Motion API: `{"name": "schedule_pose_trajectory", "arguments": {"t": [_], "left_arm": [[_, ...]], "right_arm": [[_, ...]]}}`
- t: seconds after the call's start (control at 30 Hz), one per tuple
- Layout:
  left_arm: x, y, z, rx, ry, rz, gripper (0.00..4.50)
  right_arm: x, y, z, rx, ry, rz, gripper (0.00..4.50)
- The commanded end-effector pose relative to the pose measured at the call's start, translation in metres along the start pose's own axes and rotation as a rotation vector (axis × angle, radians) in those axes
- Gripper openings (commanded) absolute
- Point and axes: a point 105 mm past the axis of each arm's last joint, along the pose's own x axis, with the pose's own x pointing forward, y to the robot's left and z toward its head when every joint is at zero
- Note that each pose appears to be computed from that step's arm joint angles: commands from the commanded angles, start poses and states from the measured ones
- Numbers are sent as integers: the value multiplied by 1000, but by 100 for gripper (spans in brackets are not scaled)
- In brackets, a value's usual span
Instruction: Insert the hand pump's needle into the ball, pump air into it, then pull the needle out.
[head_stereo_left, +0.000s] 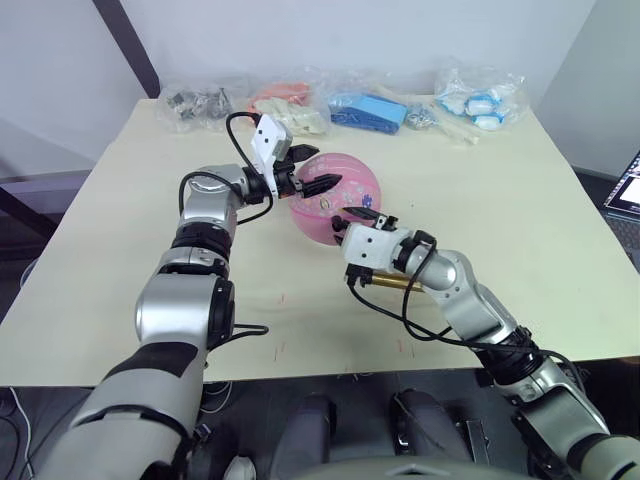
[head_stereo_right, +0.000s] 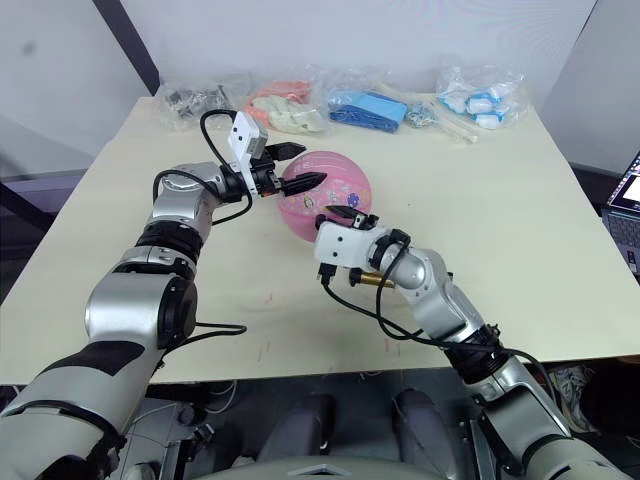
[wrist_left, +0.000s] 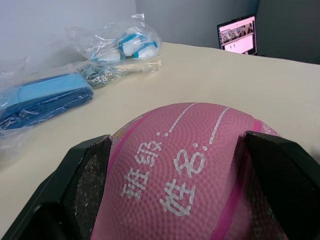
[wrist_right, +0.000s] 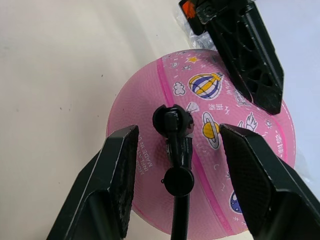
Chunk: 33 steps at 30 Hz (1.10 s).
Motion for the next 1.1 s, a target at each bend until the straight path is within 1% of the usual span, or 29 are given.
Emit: {"name": "schedule_pose_trajectory", "arguments": {"t": [0.03, 0.23, 0.33, 0.37, 0.4, 0.47, 0.5, 0.63, 0.77, 1.0, 1.1], "left_arm": [[0, -11, -42, -61, 135, -18, 450], [-1, -11, -43, -62, 136, -14, 450], [-1, -11, -43, -63, 135, -14, 450], [-1, -11, -43, -62, 135, -15, 450], [-1, -11, -43, -62, 135, -15, 450], [-1, -12, -44, -62, 136, -18, 450], [-1, -13, -44, -62, 136, -21, 450], [0, -15, -45, -63, 131, -29, 450], [0, -16, -46, -59, 133, -39, 450], [1, -20, -43, -47, 129, -69, 450], [1, -21, -43, -41, 131, -80, 450]], "right_arm": [[2, -8, 14, -41, -48, -26, 270], [3, -9, 14, -48, -49, -34, 270], [3, -9, 14, -53, -53, -37, 188], [3, -9, 14, -54, -54, -38, 148], [3, -9, 14, -55, -55, -38, 95], [3, -9, 14, -57, -56, -39, 16], [3, -9, 14, -58, -57, -41, 8], [-2, -12, 8, -58, -44, -48, 8], [-8, -20, 1, -47, -40, -65, 8], [-14, -28, -6, -11, -96, -52, 8], [-18, -33, -12, -7, -98, -53, 8]]}}
